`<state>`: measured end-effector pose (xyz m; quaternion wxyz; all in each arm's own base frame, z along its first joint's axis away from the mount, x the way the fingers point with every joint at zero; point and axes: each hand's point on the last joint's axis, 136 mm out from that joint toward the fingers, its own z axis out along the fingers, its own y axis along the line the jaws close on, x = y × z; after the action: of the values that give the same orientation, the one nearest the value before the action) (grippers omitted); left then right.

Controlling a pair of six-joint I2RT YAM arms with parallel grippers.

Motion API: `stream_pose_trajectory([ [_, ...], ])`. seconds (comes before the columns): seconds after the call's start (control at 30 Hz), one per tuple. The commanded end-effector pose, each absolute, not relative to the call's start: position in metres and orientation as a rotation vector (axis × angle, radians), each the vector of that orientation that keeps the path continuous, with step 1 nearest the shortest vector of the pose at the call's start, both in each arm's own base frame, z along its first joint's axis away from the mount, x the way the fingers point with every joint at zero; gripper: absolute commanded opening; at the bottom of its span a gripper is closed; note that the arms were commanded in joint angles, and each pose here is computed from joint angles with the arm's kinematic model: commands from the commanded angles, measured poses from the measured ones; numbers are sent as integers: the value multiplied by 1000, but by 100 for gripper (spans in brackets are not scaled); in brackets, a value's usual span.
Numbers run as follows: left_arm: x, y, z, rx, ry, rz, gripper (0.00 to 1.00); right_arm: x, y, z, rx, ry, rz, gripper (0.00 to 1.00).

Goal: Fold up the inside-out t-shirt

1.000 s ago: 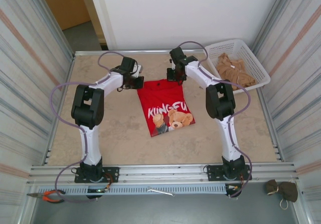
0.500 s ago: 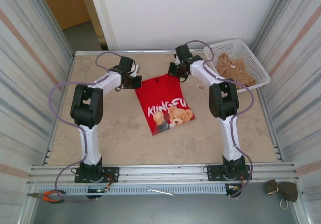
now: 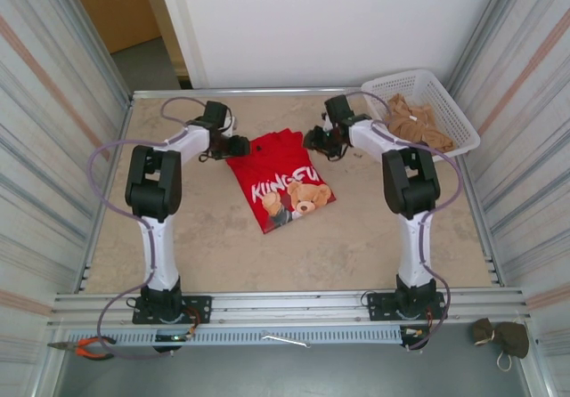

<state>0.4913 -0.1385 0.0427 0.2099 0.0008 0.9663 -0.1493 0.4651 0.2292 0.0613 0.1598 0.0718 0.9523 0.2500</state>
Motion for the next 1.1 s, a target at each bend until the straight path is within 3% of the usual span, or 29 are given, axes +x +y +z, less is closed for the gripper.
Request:
stream_pose_trajectory([
  [0.0, 487, -131, 93, -40, 2611, -460, 69, 431, 233, 94, 117, 2668, 741, 41],
  [0.13, 461, -149, 108, -65, 2595, -567, 70, 384, 243, 86, 17, 2709, 704, 33],
  [0.3, 422, -182, 102, -68, 2592, -675, 72, 359, 259, 66, -77, 2760, 645, 30],
  [0.53, 394, -224, 55, -35, 2707, -723, 72, 355, 233, 16, 86, 2847, 558, 23],
  [0.73, 372, -235, 28, 13, 2789, -744, 71, 298, 207, -3, 269, 2894, 518, 17],
  [0.97, 340, -245, 23, 147, 2824, -793, 71, 220, 229, -6, 216, 2917, 474, 16],
  [1.07, 328, -243, 35, 161, 2814, -835, 71, 213, 225, 5, 195, 2900, 458, 21],
])
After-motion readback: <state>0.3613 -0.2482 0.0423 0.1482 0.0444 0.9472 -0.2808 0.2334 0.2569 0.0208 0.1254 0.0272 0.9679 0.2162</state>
